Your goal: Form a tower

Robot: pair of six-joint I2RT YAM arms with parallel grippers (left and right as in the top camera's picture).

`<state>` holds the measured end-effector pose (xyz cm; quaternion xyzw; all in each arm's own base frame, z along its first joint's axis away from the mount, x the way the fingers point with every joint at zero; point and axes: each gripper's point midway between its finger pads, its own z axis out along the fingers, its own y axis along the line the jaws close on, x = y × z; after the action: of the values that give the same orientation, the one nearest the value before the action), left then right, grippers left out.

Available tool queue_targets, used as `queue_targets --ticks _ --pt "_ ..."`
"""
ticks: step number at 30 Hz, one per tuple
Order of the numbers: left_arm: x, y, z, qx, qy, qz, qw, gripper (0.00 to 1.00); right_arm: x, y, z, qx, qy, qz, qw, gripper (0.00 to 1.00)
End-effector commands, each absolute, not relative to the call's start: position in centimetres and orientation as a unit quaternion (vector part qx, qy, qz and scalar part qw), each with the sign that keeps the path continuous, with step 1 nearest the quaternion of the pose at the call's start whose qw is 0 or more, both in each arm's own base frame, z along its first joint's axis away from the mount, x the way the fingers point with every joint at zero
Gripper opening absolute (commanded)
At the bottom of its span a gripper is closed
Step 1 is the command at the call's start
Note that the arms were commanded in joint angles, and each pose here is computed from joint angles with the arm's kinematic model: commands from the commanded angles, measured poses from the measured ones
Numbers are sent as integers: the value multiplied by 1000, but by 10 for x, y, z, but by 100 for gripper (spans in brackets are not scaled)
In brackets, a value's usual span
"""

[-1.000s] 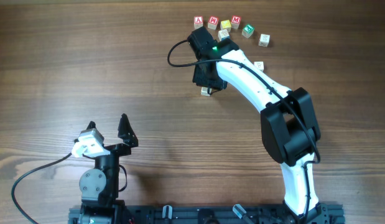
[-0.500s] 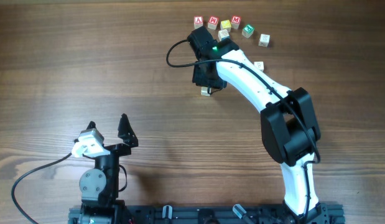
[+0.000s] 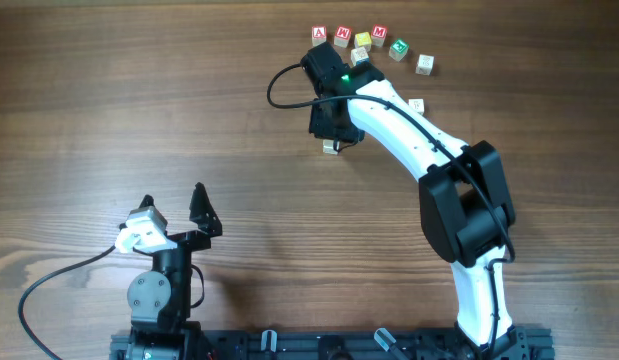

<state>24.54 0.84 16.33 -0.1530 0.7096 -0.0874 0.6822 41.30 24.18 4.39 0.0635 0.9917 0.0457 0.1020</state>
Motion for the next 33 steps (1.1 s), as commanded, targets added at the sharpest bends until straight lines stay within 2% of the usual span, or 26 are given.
queue_targets --ticks 1,7,9,13,15,17,26,30,33 --pt "246 11 161 -150 711 -77 683 100 414 244 57 63 990 60 111 34" --pt "246 11 161 -150 711 -77 683 100 414 244 57 63 990 60 111 49" --pt "246 11 161 -150 711 -77 683 100 414 244 57 63 990 60 111 58" --pt "246 11 161 -150 711 -76 683 100 414 244 57 71 990 60 110 70" --pt "246 11 161 -150 711 -77 683 100 414 244 57 71 990 60 110 89" --pt "246 11 161 -150 711 -77 683 100 414 244 57 72 990 60 110 97" --pt "246 11 161 -150 711 -77 683 100 412 245 57 81 989 65 105 100" --pt "246 11 161 -150 711 -77 683 100 417 247 65 53 990 65 113 100" --pt "246 11 161 -150 711 -77 683 100 426 250 90 -4 988 72 140 100"
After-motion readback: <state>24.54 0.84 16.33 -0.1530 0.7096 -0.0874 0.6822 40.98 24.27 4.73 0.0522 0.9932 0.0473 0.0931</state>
